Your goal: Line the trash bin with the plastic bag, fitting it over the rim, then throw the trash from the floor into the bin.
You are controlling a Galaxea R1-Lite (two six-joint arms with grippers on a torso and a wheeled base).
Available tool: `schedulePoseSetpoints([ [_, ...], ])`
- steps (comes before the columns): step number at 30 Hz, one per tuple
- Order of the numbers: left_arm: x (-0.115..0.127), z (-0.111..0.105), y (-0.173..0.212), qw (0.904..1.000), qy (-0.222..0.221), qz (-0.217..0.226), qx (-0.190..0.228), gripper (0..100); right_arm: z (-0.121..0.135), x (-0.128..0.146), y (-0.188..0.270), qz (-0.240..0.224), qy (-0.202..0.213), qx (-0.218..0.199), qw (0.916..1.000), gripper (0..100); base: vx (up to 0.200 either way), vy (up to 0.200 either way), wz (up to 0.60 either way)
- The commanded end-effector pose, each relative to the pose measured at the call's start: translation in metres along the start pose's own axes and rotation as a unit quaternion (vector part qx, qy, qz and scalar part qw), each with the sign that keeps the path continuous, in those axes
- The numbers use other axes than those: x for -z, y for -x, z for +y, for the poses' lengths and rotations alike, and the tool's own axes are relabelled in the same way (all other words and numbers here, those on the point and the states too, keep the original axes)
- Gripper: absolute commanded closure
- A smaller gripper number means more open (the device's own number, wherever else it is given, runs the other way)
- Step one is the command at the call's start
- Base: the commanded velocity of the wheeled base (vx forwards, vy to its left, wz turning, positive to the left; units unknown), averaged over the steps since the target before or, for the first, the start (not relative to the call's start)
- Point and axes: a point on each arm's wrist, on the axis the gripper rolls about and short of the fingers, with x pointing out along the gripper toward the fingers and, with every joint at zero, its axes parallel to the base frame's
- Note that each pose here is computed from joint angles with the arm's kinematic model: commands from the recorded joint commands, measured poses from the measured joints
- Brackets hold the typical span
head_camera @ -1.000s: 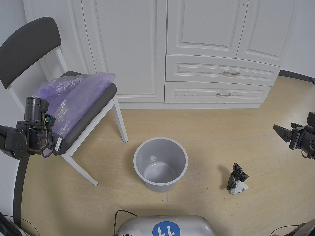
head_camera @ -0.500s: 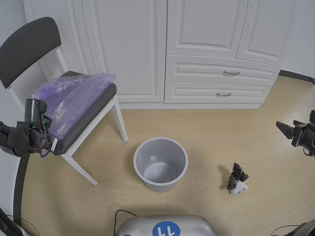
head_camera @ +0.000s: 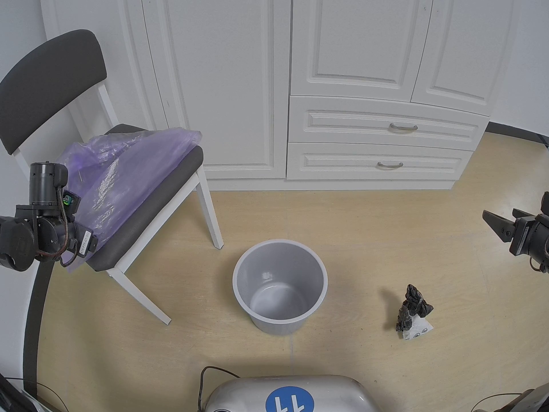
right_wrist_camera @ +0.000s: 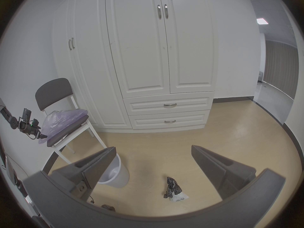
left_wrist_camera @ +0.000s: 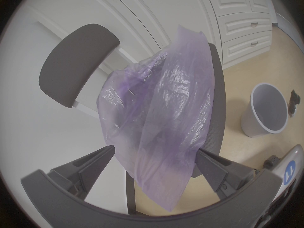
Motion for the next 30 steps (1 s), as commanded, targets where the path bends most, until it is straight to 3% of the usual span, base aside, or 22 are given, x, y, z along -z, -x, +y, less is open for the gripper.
schedulePoseSetpoints([
  [1,-0.004,0.007,0.010,0.9998,0.009,-0.019,-0.005,0,0.000,-0.001,0.001,-0.003,0.001,0.000,1.0000,0,0.000,0.000,0.00],
  [12,-0.008,0.003,0.005,0.9994,0.015,-0.033,0.003,0,0.000,-0.001,0.001,-0.005,0.001,0.000,1.0000,0,0.000,0.000,0.00],
  [17,0.003,-0.015,-0.001,0.9995,0.000,-0.028,0.014,0,0.000,-0.002,0.002,-0.006,0.002,0.000,1.0000,0,0.000,0.000,0.00],
  [24,0.007,-0.024,-0.011,0.9986,0.011,-0.052,-0.004,0,0.002,-0.004,0.005,-0.015,0.003,-0.004,0.9999,0,0.000,0.000,0.00],
  [30,0.017,-0.032,-0.005,0.9990,-0.004,-0.044,0.009,0,0.001,-0.005,0.006,-0.018,0.002,-0.002,0.9998,0,0.000,0.000,0.00],
])
